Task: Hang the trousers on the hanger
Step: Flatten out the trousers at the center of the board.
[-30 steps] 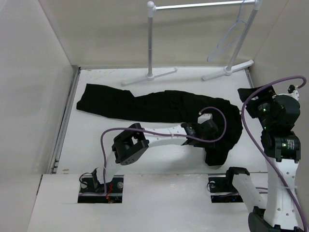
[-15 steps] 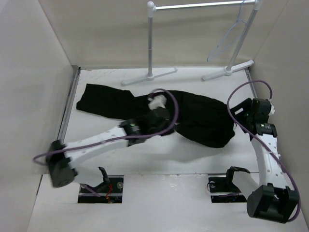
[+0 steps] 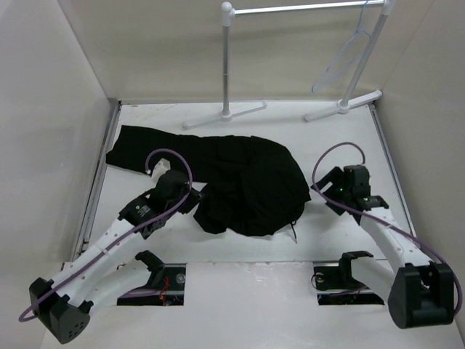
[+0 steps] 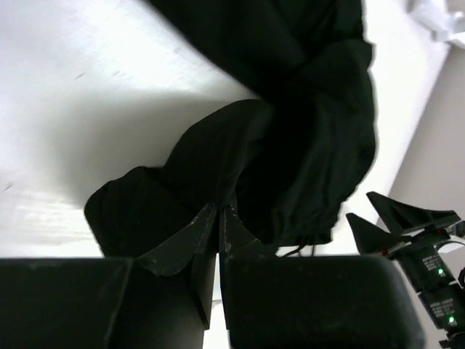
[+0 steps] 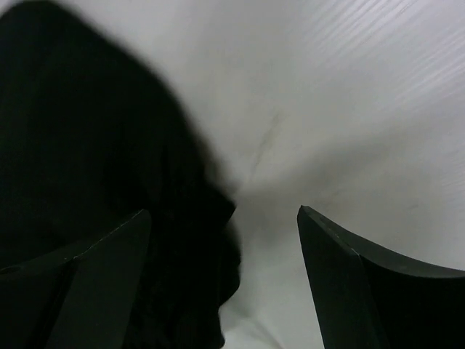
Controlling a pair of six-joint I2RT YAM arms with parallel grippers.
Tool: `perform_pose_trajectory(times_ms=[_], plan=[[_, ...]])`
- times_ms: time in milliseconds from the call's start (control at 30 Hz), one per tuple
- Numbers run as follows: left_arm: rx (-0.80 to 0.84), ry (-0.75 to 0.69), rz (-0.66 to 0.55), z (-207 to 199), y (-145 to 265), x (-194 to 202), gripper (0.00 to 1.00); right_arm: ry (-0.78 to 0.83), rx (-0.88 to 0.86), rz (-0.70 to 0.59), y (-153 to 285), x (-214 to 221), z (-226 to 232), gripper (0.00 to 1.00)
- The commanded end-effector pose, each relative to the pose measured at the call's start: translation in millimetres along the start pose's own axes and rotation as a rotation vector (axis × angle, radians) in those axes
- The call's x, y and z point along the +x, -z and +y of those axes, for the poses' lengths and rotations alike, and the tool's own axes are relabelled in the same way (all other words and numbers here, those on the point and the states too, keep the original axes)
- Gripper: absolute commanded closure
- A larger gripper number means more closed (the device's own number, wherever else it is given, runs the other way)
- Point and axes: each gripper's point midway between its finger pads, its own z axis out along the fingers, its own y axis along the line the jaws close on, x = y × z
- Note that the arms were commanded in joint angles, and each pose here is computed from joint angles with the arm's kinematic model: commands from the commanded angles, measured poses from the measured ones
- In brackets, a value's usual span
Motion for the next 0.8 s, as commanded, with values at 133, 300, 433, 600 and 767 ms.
perform_pose_trajectory(times_ms=[133,300,433,600,767], plan=[[-0.067,0.098,0.016,45.0,2.2,3.7,0.97,0.007,-0.205,0.168,12.2,76.5,34.1,0.22],[-0.054,0.133,0.038,44.1,-1.5,2.3,0.97,0.019,-0.272,0.169,5.7,81.8,51.0,0.40],[-0.055,0.126,0.039,41.9,-2.6,1.3,0.97,0.086,-0.251,0.083,-3.6,60.3,62.4,0.46],[-0.060,0.124,0.033,43.6,-2.8,0.6,0.97,0.097,-0.215,0.052,-22.2,48.7,62.4,0.54],[-0.066,0.132,0.001,45.8,0.8,-7.5,0.98,0.094,-0.207,-0.049,-26.4,20.9,69.4,0.89]])
